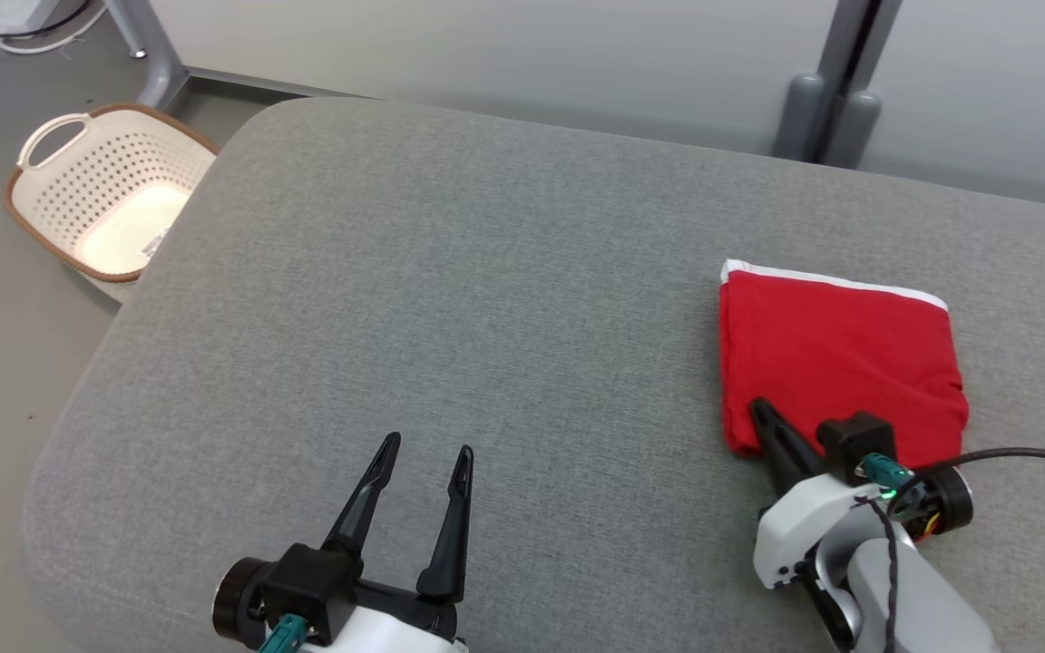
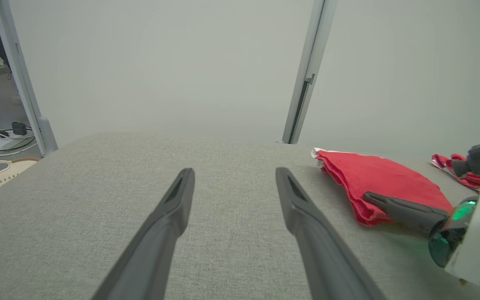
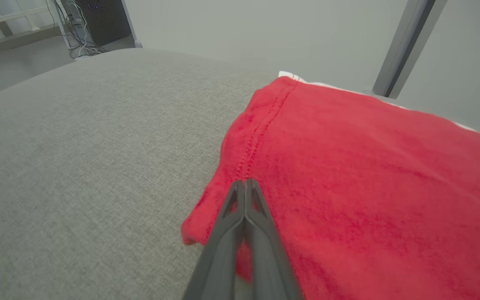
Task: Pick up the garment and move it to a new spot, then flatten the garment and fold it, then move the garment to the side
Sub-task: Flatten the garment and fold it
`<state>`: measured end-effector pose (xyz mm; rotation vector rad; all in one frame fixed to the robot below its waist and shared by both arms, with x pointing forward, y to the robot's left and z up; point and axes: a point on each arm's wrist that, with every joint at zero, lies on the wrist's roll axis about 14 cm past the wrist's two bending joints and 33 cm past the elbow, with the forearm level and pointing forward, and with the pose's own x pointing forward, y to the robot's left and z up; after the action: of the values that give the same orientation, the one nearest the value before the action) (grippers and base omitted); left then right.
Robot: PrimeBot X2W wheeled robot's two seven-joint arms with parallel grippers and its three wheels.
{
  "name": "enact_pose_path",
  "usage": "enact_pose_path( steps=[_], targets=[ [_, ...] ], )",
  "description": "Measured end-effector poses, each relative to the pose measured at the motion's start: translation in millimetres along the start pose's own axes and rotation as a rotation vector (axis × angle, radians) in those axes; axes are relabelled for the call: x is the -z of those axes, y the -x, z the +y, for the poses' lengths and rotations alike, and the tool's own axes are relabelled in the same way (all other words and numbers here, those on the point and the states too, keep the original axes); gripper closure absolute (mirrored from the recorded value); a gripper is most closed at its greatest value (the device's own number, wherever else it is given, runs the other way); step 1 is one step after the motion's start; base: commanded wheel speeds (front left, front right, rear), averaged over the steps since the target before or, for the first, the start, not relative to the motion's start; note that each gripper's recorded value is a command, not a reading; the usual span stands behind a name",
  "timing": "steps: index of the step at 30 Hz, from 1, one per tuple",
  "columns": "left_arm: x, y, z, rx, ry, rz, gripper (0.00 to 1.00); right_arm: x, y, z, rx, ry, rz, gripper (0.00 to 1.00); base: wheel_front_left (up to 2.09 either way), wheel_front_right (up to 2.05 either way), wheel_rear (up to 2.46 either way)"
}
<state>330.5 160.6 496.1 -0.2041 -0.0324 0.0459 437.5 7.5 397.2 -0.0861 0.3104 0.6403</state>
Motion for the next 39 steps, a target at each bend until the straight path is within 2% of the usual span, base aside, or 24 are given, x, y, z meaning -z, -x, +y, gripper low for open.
enact_pose_path(
  steps=[10, 13, 15, 17, 19, 22, 25, 31, 37, 38, 39],
  targets=[
    [-2, 0, 2, -0.009, 0.008, -0.005, 0.0, 18, -2, 50, -0.124, -0.072, 0.063, 1.0, 0.0, 0.0, 0.0],
    [-1, -2, -2, 0.006, 0.006, -0.004, 0.0, 6, -1, 70, -0.18, -0.11, 0.022, 1.0, 0.0, 0.0, 0.0],
    [-2, -4, -5, 0.018, 0.006, -0.006, 0.0, -16, -2, 75, -0.195, -0.145, -0.044, 1.0, 0.0, 0.0, 0.0],
    [-3, -7, -8, 0.029, 0.006, -0.011, 0.0, -41, -5, 55, -0.167, -0.129, -0.119, 1.0, 0.0, 0.0, 0.0],
    [-4, -9, -11, 0.039, 0.007, -0.016, 0.0, -55, -2, 13, -0.076, -0.11, -0.167, 1.0, 0.0, 0.0, 0.0],
    [-4, -12, -15, 0.052, 0.007, -0.017, 0.0, -58, 4, -39, 0.061, -0.095, -0.184, 1.0, 0.0, 0.0, 0.0],
    [-2, -15, -17, 0.058, 0.005, -0.011, 0.0, -42, 7, -69, 0.159, -0.102, -0.146, 1.0, 0.0, 0.0, 0.0],
    [4, -19, -14, 0.054, 0.0, 0.011, 0.0, -4, 8, -99, 0.262, -0.134, -0.029, 1.0, 0.0, 0.0, 0.0],
    [9, -23, -11, 0.049, -0.006, 0.023, 0.0, 12, 3, -97, 0.277, -0.164, 0.021, 1.0, 0.0, 0.0, 0.0],
    [9, -24, -11, 0.05, -0.006, 0.023, 0.0, 10, 3, -97, 0.283, -0.167, 0.011, 0.76, 0.0, 0.0, 0.0],
    [9, -25, -11, 0.05, -0.006, 0.024, 0.0, 6, 4, -99, 0.29, -0.166, -0.002, 0.29, 0.0, 0.0, 0.0]
  ],
)
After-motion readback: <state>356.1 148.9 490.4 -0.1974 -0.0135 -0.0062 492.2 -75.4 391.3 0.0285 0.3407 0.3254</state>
